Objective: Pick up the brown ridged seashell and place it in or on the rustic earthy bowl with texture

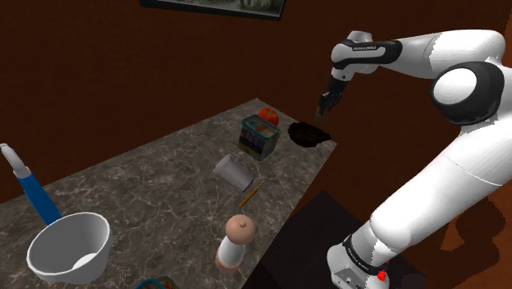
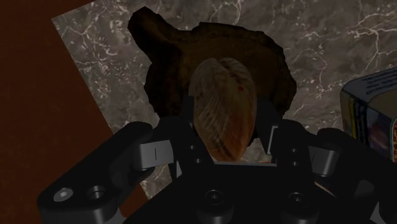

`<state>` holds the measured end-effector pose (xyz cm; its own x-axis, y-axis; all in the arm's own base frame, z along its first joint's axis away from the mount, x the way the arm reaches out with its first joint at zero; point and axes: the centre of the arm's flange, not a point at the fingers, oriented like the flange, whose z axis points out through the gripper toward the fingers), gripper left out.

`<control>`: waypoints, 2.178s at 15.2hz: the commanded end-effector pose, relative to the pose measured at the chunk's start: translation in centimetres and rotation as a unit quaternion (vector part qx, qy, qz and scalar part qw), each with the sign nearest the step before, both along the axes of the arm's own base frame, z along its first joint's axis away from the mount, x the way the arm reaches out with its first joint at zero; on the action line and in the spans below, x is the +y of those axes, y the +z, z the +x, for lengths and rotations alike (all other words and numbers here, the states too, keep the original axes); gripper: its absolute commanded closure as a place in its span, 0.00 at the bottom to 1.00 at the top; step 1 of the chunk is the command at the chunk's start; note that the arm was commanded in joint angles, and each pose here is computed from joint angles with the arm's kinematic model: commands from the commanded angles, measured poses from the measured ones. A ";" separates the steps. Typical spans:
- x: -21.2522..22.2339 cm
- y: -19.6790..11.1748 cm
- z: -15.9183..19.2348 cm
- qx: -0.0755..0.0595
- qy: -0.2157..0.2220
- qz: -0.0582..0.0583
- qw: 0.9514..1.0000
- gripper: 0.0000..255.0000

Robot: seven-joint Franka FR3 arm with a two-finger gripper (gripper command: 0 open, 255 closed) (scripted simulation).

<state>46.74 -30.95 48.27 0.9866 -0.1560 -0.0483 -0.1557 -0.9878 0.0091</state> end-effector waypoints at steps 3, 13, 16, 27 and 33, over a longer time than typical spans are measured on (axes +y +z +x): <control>-0.1 -2.1 0.0 0.000 0.000 0.000 1.000 1.00; -0.1 -7.1 0.0 0.000 0.000 0.000 1.000 1.00; -0.1 -7.1 0.0 0.000 0.000 0.000 1.000 1.00; -0.1 -5.8 0.1 0.000 0.000 0.000 1.000 0.00; -0.1 -2.1 0.3 0.000 0.000 0.000 1.000 0.00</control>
<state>46.99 -31.04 46.05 0.9867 -0.1553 -0.0470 -0.1550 -0.9879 0.0095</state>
